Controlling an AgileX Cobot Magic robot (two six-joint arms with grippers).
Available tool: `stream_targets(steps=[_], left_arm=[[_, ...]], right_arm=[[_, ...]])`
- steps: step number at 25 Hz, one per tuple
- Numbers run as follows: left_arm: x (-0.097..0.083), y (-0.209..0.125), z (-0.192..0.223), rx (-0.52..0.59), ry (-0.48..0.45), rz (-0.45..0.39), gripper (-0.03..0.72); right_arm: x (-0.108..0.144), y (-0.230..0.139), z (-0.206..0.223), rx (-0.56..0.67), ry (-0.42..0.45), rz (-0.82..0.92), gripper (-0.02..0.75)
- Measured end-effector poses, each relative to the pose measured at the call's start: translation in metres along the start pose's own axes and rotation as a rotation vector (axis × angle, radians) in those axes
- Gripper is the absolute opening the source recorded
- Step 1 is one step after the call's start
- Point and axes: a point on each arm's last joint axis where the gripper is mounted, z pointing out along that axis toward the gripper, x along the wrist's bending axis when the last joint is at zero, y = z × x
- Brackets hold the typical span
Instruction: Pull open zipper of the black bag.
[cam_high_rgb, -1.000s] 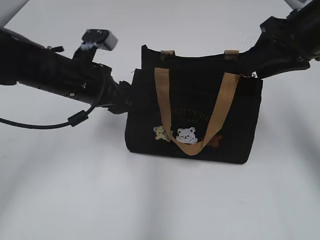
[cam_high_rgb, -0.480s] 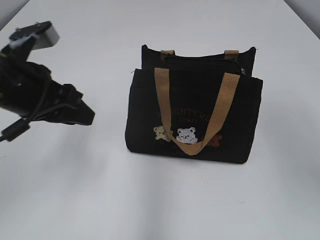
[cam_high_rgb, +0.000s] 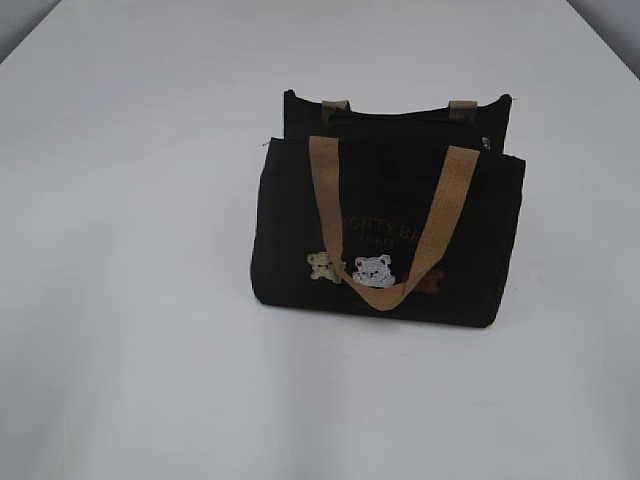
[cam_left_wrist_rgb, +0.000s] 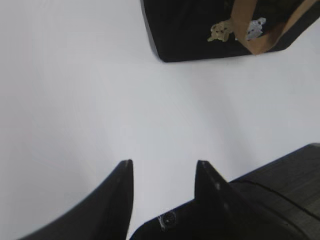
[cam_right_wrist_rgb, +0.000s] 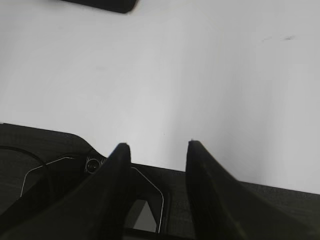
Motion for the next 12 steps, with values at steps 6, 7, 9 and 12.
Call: stream_targets(steps=[6,7,9,12], left_arm=[[0.0,-0.045,-0.056,-0.167,0.114,0.104,0.309],[0.0,-0.05,-0.064,-0.213,0.126,0.116,0.309],[-0.001,-0.058,-0.074,-0.289,0.135,0.129,0.309],[-0.003,-0.068,-0.087,-0.379,0.139,0.141,0.309]], right_arm=[[0.005,-0.034,-0.015,-0.177,-0.016,-0.084,0.295],[0.006,-0.037,-0.019,-0.208,-0.02,-0.098,0.295],[0.007,-0.043,-0.024,-0.263,-0.027,-0.119,0.295],[0.009,-0.053,-0.033,-0.354,-0.036,-0.142,0.295]])
